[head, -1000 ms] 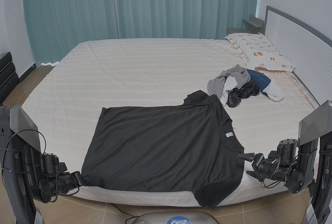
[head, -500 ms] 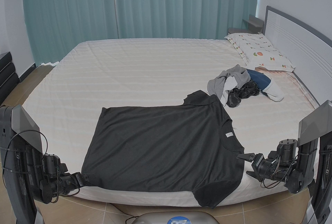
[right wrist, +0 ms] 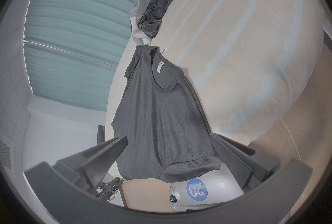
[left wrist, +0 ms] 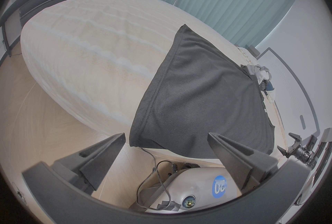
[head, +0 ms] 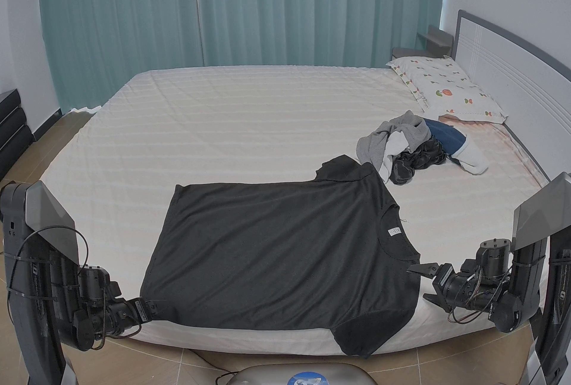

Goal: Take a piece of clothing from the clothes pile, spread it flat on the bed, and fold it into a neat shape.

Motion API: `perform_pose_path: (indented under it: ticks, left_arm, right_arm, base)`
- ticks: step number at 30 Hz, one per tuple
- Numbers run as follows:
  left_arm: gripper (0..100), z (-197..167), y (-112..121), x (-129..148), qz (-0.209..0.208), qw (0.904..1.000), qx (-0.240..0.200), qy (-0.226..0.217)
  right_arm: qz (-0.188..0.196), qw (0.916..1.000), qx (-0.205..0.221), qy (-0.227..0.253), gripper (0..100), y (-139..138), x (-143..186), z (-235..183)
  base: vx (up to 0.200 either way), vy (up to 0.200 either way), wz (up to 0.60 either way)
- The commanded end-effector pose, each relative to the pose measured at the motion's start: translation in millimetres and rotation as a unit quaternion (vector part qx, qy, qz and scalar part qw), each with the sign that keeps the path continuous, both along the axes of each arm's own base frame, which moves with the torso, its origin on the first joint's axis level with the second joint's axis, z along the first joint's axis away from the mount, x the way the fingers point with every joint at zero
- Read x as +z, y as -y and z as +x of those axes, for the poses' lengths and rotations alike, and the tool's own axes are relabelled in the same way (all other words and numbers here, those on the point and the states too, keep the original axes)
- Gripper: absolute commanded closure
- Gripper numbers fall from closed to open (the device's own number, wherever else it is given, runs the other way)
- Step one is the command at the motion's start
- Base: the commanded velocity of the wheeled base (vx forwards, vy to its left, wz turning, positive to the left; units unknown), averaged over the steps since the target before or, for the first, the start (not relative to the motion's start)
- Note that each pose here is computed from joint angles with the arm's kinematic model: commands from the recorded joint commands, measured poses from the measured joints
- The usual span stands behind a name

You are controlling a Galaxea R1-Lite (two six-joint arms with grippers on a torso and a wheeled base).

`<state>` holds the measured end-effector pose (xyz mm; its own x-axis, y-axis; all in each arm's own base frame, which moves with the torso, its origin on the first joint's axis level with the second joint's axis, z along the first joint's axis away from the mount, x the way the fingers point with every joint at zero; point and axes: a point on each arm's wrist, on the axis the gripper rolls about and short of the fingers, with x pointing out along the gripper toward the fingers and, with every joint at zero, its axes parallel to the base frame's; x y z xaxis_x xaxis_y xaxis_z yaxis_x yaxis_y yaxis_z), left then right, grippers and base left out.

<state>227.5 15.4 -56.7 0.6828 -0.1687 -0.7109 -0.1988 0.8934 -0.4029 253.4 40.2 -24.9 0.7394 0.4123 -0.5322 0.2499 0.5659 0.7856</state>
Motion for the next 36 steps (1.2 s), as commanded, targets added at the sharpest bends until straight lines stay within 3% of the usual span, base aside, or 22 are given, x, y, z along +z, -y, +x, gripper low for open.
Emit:
perform_pose_path:
  ticks: [1,36]
  left_arm:
    - [0,1.2,2.0,-2.8,0.005,1.0,0.0,-0.003]
    - [0,7.2,10.3,-9.8,0.03,0.9995,0.008,0.003]
  right_arm:
    - [0.001,1.0,0.001,0.005,0,-0.2,0.6,0.6]
    - [0.0,1.0,0.002,0.004,0,-0.6,0.2,0.2]
  base:
    - [0.0,0.0,0.0]
    - [0.0,0.0,0.0]
